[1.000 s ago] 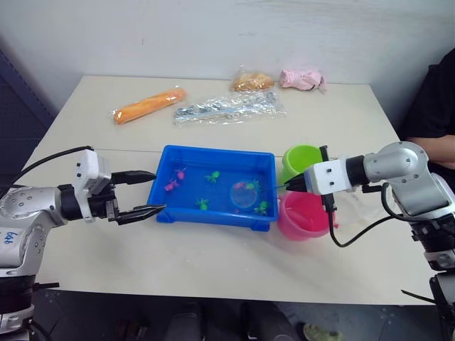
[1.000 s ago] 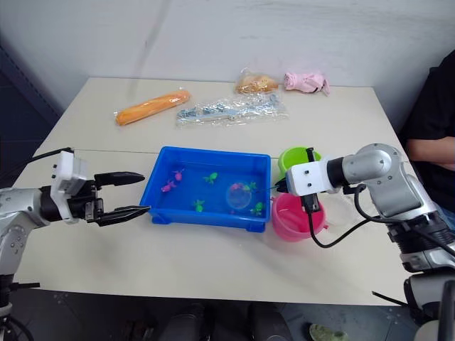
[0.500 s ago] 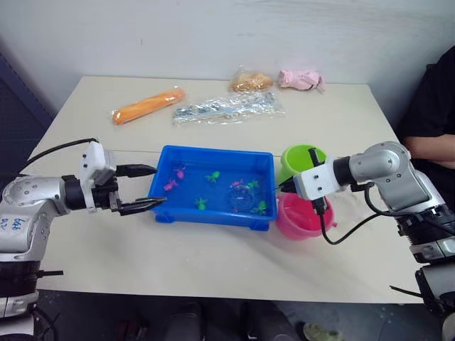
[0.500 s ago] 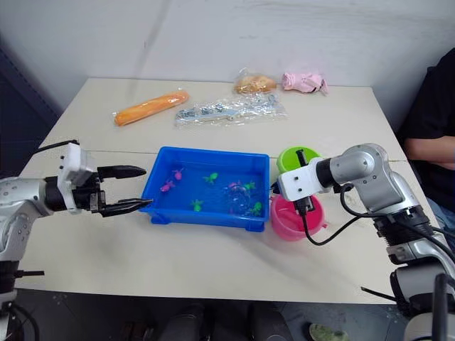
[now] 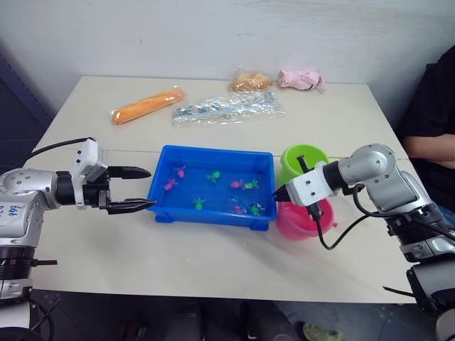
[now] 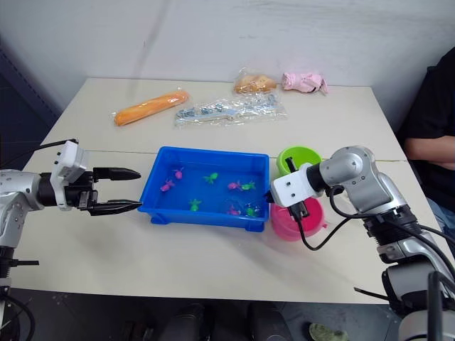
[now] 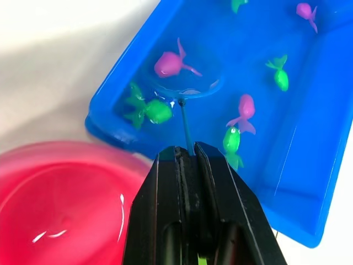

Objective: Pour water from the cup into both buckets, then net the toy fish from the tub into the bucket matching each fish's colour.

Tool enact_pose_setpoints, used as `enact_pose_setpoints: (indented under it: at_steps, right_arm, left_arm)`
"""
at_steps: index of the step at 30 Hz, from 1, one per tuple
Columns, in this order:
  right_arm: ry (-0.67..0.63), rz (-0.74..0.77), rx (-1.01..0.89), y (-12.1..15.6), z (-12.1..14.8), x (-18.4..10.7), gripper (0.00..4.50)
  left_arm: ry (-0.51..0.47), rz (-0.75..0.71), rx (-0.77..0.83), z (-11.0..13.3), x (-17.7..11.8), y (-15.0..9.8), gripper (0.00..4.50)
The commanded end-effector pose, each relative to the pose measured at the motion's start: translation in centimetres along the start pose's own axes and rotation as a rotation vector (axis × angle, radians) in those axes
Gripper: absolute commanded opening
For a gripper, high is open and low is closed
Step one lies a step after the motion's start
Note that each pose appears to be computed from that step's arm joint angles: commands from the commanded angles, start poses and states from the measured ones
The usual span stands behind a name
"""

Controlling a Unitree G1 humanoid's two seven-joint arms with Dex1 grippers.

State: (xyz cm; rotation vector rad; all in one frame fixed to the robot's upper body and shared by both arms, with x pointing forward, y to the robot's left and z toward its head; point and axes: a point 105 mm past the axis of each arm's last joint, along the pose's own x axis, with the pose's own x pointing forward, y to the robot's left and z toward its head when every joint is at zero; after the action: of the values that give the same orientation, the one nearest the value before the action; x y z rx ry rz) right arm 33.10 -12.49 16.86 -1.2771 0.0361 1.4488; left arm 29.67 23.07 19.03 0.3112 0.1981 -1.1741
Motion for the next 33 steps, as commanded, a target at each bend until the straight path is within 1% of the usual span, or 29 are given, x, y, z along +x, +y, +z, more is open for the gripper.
enact_pose_setpoints:
  at_steps: [1,10,15,24,29,33]
  right_arm:
    - [-0.037,-0.051,-0.002,-1.0,1.0,-0.7,0.0]
    - [-0.091,-0.085,0.108,-2.0,1.1,-1.6,0.0]
    - [-0.104,-0.127,0.161,-2.7,0.8,-2.8,0.0]
    - [-0.134,-0.172,0.238,-2.8,0.5,-4.8,0.0]
    - [-0.164,-0.23,0.353,-2.0,0.0,-6.5,0.0]
    - [-0.216,-0.258,0.442,-0.8,0.2,-7.0,0.0]
  left_arm:
    - [-0.013,0.019,0.034,0.8,-0.8,0.2,4.36]
    - [-0.018,0.043,0.033,0.8,-1.3,0.2,4.36]
    - [-0.026,0.055,0.033,0.7,-1.4,0.2,4.36]
    - [-0.05,0.058,0.038,0.8,-0.9,0.4,4.36]
    - [-0.125,0.029,0.054,2.1,0.4,-0.1,4.36]
    - [-0.153,-0.001,0.059,2.6,1.5,-0.7,4.36]
